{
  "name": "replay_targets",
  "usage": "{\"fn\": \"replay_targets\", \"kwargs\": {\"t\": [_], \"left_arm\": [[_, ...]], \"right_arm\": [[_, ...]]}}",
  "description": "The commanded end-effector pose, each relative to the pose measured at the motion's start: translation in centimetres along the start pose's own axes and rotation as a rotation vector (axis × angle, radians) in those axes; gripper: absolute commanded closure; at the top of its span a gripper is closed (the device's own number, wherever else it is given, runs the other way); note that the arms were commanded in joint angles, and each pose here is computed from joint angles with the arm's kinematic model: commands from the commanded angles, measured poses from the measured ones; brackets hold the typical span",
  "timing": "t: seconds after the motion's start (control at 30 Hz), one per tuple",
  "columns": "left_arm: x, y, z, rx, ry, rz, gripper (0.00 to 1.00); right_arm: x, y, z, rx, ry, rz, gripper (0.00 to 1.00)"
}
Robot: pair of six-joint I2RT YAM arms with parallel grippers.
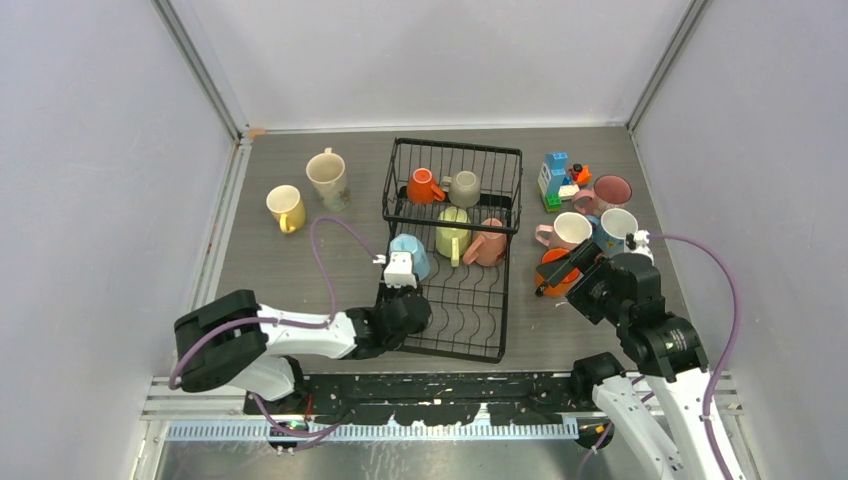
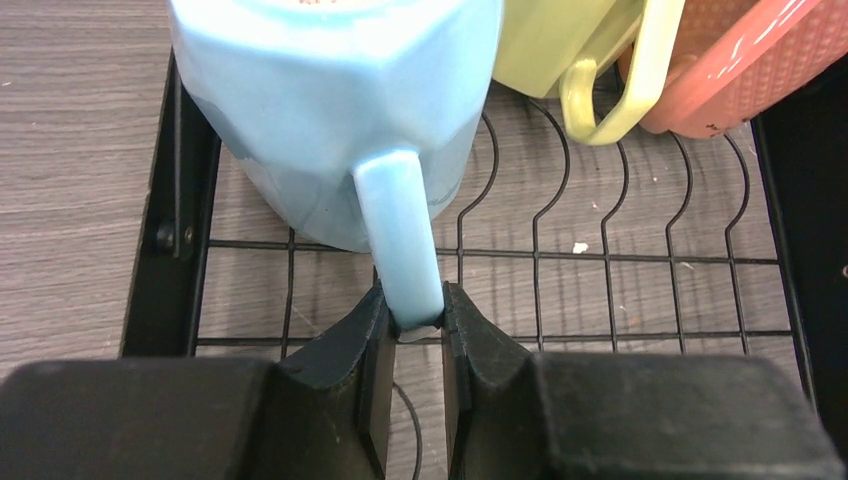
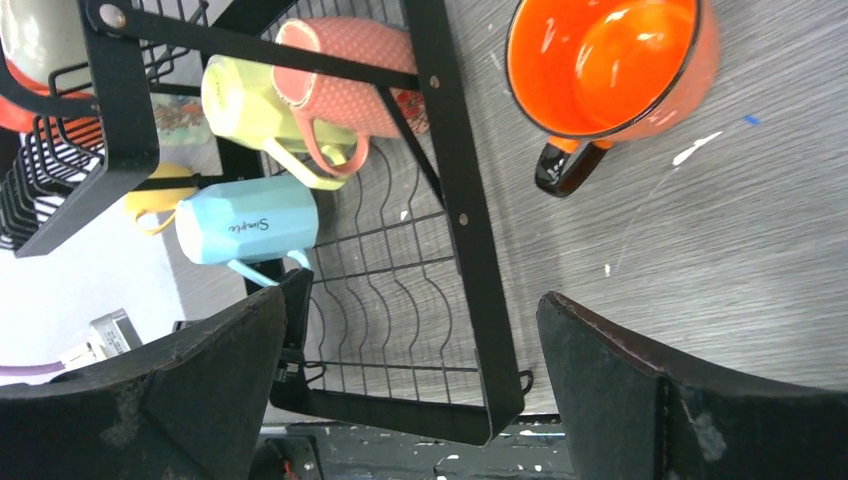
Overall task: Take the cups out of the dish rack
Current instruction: Unload the cup from the dish rack.
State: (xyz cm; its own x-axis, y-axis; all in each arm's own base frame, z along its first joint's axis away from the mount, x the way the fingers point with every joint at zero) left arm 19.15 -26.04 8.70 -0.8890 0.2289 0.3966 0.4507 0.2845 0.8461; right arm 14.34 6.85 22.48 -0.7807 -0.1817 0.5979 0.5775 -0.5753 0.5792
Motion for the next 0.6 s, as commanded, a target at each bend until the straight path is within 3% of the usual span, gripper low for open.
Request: {"fn": "replay_targets", "kwargs": {"t": [0.0,0.57], "left_arm": [[1.1,-0.5,0.7,0.011,-0.023,0.035,1.0],[4.0,-4.3,-0.6,-0.109,-0.179,0.171,1.0]], "right_arm": [[-0.4,-0.6,1.6,-0.053,0.134,0.015,0.0],[-1.5,-1.9,1.2,-0.07,0.175,0.041,0.0]]}}
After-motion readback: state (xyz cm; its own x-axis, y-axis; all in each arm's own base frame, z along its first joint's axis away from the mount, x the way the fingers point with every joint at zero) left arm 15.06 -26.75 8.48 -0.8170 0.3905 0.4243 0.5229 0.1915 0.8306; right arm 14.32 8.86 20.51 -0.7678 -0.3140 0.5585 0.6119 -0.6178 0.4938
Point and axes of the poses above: each gripper's point midway between its finger pads, its own x axis back along the fingers, its own z axis along the line the jaws close on, y = z × x, the point moved 4 cm from there along x, back along the fingers, and after that the axes turned 8 degrees about x, right-handed, at the moved point
